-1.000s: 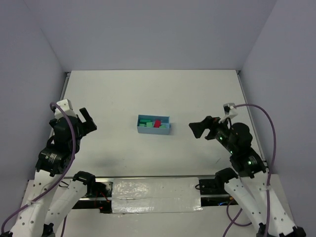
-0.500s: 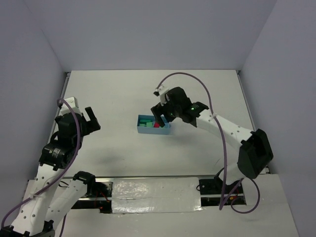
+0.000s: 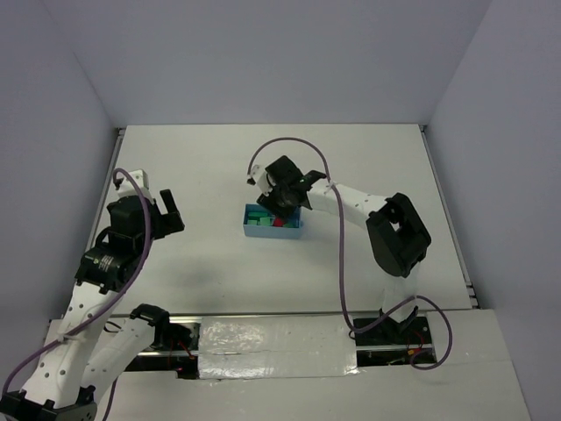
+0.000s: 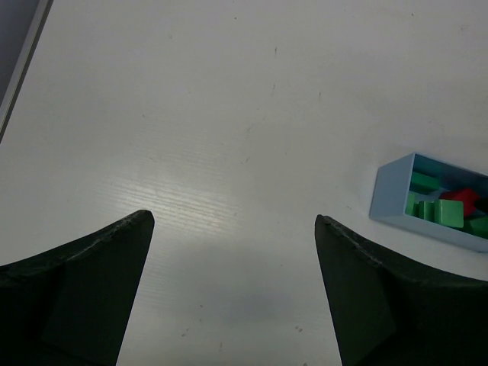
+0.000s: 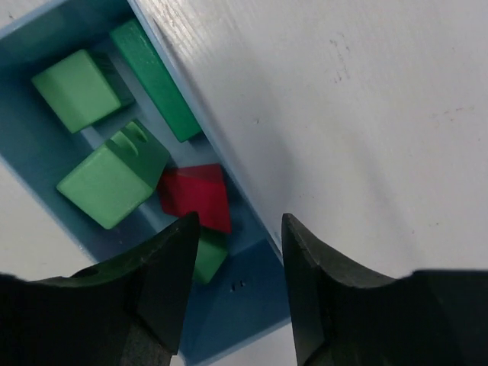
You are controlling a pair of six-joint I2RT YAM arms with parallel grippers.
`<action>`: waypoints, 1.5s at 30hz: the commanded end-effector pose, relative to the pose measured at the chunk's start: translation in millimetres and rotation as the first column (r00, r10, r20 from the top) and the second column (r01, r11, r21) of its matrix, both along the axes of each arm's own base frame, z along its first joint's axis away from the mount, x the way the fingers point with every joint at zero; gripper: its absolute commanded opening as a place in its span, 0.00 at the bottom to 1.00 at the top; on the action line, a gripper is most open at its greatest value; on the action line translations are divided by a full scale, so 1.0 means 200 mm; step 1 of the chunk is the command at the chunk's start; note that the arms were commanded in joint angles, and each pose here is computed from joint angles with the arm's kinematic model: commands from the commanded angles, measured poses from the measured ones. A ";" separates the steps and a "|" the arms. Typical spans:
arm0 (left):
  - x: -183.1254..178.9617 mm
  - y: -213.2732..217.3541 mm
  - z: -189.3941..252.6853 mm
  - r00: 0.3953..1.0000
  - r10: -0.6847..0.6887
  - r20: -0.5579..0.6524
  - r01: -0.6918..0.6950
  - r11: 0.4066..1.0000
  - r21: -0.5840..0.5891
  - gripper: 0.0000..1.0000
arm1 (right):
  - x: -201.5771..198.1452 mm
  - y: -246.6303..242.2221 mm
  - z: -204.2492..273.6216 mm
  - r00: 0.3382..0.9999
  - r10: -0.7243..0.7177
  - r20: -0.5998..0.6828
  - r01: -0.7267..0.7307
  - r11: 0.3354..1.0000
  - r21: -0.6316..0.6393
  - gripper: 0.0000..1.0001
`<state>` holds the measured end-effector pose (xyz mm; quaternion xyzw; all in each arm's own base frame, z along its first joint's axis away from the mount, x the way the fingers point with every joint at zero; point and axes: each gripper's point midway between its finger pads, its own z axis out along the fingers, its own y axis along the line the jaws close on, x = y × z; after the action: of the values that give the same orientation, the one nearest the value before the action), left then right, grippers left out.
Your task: Build the wood block tower
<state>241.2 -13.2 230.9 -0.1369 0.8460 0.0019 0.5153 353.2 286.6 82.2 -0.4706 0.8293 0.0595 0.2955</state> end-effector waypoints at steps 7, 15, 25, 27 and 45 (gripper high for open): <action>0.03 -0.03 0.05 0.998 -0.034 0.046 0.034 0.999 -0.003 1.00 | 0.05 -0.02 0.03 1.000 -0.014 0.021 0.012 0.997 0.076 0.26; 0.02 -0.02 0.06 0.998 -0.031 0.051 0.031 1.000 -0.003 1.00 | -0.04 -0.24 0.18 0.961 -0.260 0.093 0.245 0.958 0.147 0.00; 0.02 -0.03 0.06 0.998 -0.032 0.054 0.033 0.999 -0.004 1.00 | -0.05 -1.07 0.21 0.483 -0.730 0.483 0.864 0.485 -0.130 0.00; 0.02 -0.02 0.06 0.998 -0.031 0.054 0.031 1.000 -0.004 1.00 | -0.05 -1.20 0.15 0.427 -0.763 0.485 0.903 0.391 -0.178 0.00; 0.01 -0.02 0.08 0.997 -0.032 0.072 0.033 0.999 -0.008 0.99 | 0.07 -1.31 0.20 0.221 -0.539 0.813 0.974 0.083 -0.209 0.03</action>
<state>239.1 -15.6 233.3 -0.1334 0.8438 -0.0078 0.5198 370.6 19.3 101.3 0.0114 0.7909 -0.5544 0.2587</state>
